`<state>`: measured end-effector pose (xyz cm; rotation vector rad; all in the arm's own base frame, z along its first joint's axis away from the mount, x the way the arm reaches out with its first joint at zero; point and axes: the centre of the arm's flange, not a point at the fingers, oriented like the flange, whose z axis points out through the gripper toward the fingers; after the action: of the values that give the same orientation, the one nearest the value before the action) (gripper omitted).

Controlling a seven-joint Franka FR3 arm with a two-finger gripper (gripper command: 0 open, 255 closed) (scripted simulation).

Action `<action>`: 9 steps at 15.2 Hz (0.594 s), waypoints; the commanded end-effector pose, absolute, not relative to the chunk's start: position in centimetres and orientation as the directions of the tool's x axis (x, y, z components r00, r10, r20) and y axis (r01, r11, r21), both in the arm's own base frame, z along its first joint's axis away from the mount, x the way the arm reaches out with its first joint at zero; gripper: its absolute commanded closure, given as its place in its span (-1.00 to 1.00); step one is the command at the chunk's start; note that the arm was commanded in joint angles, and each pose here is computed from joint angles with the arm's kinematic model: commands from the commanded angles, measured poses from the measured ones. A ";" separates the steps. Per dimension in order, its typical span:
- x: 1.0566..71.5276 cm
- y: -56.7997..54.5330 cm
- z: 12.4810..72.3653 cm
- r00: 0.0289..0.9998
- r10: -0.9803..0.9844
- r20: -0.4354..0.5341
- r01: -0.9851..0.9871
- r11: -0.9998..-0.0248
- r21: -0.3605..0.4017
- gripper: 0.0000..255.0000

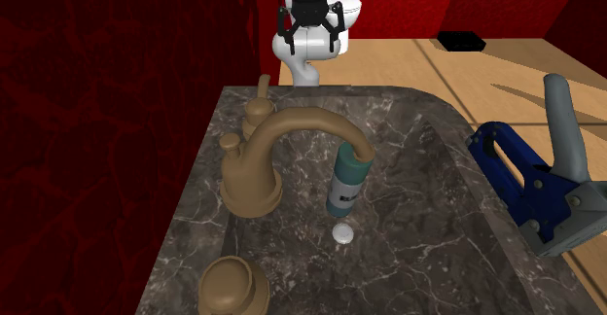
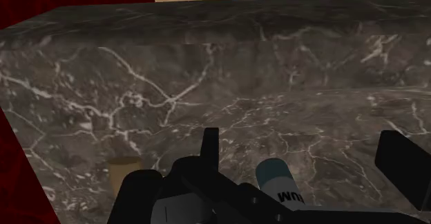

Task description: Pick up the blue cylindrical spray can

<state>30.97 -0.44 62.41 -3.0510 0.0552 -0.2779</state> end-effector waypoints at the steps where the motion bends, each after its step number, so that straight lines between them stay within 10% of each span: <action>1: 31.0 -0.4 62.4 0.983 -0.043 0.179 -0.029 -0.996 -0.080 -1.00; 9: 41.9 4.0 61.5 0.987 -0.123 0.107 -0.120 -0.992 -0.031 -1.00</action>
<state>40.33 3.56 61.60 -3.1007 0.1709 -0.1862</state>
